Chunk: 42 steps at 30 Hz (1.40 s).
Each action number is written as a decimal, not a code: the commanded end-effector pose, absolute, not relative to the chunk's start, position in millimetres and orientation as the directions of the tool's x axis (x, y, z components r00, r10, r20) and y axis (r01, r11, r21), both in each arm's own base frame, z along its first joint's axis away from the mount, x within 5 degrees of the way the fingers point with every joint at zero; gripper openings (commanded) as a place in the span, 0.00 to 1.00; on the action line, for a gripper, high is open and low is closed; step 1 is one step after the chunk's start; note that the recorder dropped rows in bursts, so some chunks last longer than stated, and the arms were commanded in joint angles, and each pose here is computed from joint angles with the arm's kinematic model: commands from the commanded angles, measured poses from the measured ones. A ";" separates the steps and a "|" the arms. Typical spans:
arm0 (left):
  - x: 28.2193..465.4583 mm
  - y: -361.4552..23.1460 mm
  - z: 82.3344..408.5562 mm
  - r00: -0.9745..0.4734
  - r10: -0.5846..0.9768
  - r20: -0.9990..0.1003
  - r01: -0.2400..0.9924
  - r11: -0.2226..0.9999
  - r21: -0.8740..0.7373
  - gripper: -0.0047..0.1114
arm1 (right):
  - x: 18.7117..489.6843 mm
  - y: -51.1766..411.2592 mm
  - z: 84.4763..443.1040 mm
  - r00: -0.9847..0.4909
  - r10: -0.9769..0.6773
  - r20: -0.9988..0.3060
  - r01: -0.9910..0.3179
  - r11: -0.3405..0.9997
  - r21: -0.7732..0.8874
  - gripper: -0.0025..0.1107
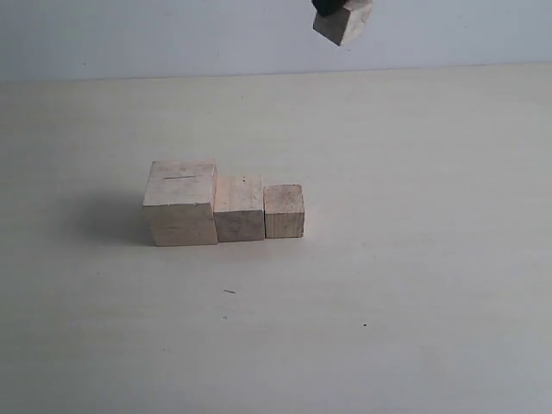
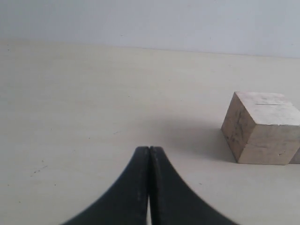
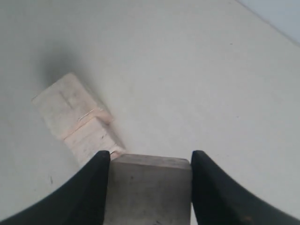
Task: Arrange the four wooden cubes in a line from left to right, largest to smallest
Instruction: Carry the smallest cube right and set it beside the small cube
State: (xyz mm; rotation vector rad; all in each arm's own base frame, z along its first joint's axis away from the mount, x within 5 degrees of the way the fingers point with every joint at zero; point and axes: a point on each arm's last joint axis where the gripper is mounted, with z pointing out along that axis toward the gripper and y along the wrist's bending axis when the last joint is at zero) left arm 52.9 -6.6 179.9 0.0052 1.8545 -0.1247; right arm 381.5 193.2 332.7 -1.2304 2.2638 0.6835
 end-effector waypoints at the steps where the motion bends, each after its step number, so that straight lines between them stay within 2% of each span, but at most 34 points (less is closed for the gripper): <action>1: 52.8 -7.0 181.1 -0.273 -0.063 -0.960 0.075 0.993 -0.087 0.04 | 350.7 169.4 314.9 -0.361 -0.676 -0.642 -0.930 0.313 0.193 0.02; 4: 52.8 -7.0 181.1 -0.273 -0.063 -0.960 0.075 0.993 -0.087 0.04 | 335.3 162.0 280.6 -0.283 -0.742 -0.608 -0.959 0.239 0.154 0.02; 5: 52.8 -7.0 181.1 -0.273 -0.063 -0.960 0.075 0.993 -0.087 0.04 | 325.2 163.1 253.6 -0.197 -0.773 -0.602 -0.980 0.143 0.138 0.02; 8: 52.8 -7.0 181.1 -0.273 -0.063 -0.960 0.075 0.993 -0.087 0.04 | 313.1 164.4 214.1 0.043 -0.808 -0.587 -0.993 -0.097 0.061 0.02; 10: 52.8 -7.0 181.1 -0.273 -0.063 -0.960 0.075 0.993 -0.087 0.04 | 308.9 163.4 193.3 0.138 -0.811 -0.569 -0.980 -0.196 0.040 0.02; 16: 52.8 -7.0 181.1 -0.273 -0.063 -0.960 0.075 0.993 -0.087 0.04 | 315.9 166.1 175.6 0.077 -0.813 -0.577 -0.992 -0.122 0.040 0.02; 19: 52.8 -7.0 181.1 -0.273 -0.063 -0.960 0.075 0.993 -0.087 0.04 | 326.5 170.2 174.1 0.088 -0.790 -0.607 -0.996 -0.070 -0.053 0.02; 22: 52.8 -7.0 181.1 -0.273 -0.063 -0.960 0.075 0.993 -0.087 0.04 | 331.1 170.6 158.5 0.137 -0.795 -0.590 -0.991 -0.110 -0.082 0.02; 25: 52.8 -7.0 181.1 -0.273 -0.063 -0.960 0.075 0.993 -0.087 0.04 | 332.5 173.1 140.7 0.106 -0.789 -0.605 -0.994 -0.107 -0.034 0.03; 30: 52.8 -7.0 181.1 -0.273 -0.063 -0.960 0.075 0.993 -0.087 0.04 | 335.3 178.2 136.2 0.074 -0.753 -0.654 -0.997 -0.074 -0.027 0.23; 32: 52.8 -7.0 181.1 -0.273 -0.063 -0.960 0.075 0.993 -0.087 0.04 | 337.3 178.7 136.6 0.062 -0.751 -0.658 -0.998 -0.050 -0.036 0.38; 35: 52.8 -7.0 181.1 -0.273 -0.063 -0.960 0.075 0.993 -0.087 0.04 | 337.1 178.9 136.4 0.058 -0.749 -0.660 -0.998 -0.049 -0.032 0.50; 37: 52.8 -7.0 181.1 -0.273 -0.063 -0.960 0.075 0.993 -0.087 0.04 | 337.2 178.9 134.0 0.044 -0.751 -0.659 -0.999 -0.042 -0.019 0.54; 42: 52.8 -7.0 181.1 -0.273 -0.063 -0.960 0.075 0.993 -0.087 0.04 | 335.5 179.4 130.4 0.030 -0.748 -0.663 -0.999 -0.049 0.011 0.55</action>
